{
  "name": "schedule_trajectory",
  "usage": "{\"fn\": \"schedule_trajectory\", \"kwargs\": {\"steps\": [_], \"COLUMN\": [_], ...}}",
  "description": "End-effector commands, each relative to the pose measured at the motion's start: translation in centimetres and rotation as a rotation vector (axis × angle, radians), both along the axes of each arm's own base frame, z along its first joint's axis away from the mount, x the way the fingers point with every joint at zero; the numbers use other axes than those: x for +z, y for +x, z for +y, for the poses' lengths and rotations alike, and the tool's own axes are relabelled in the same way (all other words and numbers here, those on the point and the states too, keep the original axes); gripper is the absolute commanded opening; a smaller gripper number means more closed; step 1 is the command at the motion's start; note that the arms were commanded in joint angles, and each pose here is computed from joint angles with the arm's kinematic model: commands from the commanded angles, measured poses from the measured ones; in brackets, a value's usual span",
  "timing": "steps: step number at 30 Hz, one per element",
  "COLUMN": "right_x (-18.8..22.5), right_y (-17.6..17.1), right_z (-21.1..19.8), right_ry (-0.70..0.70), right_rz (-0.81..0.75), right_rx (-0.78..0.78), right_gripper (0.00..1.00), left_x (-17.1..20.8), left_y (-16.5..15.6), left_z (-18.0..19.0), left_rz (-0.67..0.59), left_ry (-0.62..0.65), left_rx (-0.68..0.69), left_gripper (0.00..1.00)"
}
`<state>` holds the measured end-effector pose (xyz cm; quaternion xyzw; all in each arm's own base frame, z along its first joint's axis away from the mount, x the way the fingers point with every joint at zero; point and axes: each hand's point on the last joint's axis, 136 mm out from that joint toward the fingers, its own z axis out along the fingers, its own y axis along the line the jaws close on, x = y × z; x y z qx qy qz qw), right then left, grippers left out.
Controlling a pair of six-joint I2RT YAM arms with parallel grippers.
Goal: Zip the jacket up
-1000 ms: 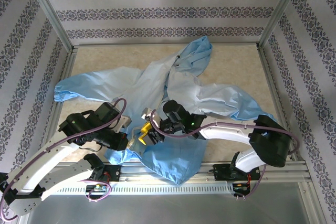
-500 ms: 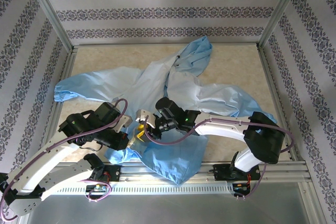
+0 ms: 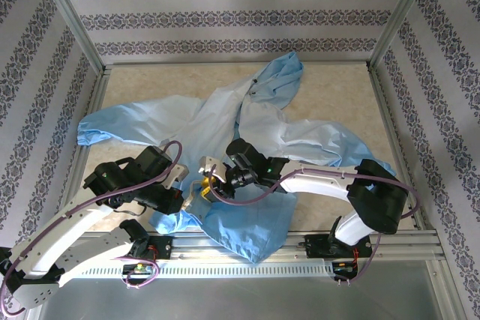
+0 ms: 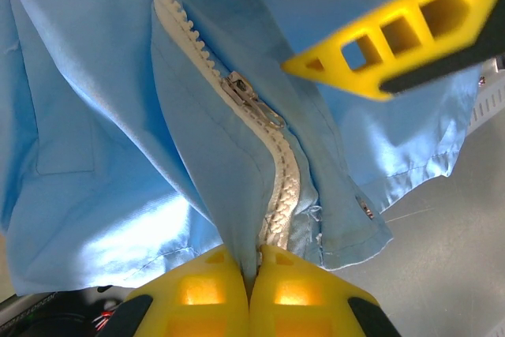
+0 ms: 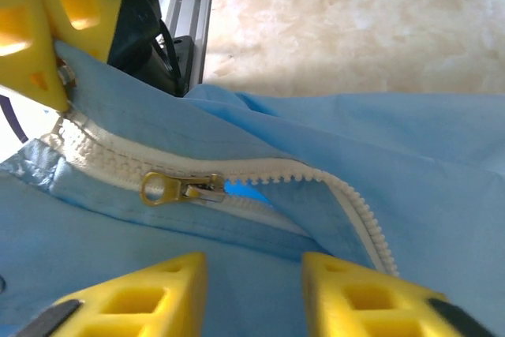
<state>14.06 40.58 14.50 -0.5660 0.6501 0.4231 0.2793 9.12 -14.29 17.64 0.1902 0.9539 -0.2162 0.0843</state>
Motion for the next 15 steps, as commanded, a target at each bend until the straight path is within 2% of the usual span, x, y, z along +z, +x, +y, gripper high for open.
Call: {"fn": "schedule_trajectory", "kwargs": {"steps": [1,7,15], "right_x": [1.8,2.4,3.3], "right_y": [-0.8,-1.6,-1.6], "right_z": [0.4,1.7,3.1], "right_ry": [0.059,0.080,0.117], "right_rz": [-0.038,-0.034,-0.023], "right_rx": [0.046,0.088,0.094], "right_gripper": [0.43,0.48,0.48], "left_x": [0.1,0.2,0.0], "left_y": [0.5,0.5,0.7], "left_z": [-0.1,-0.2,-0.4], "left_rz": [-0.049,-0.049,-0.044], "left_ry": [-0.008,-0.015,-0.006], "left_rx": [-0.012,-0.009,-0.015], "left_gripper": [0.00,0.00,0.00]}}
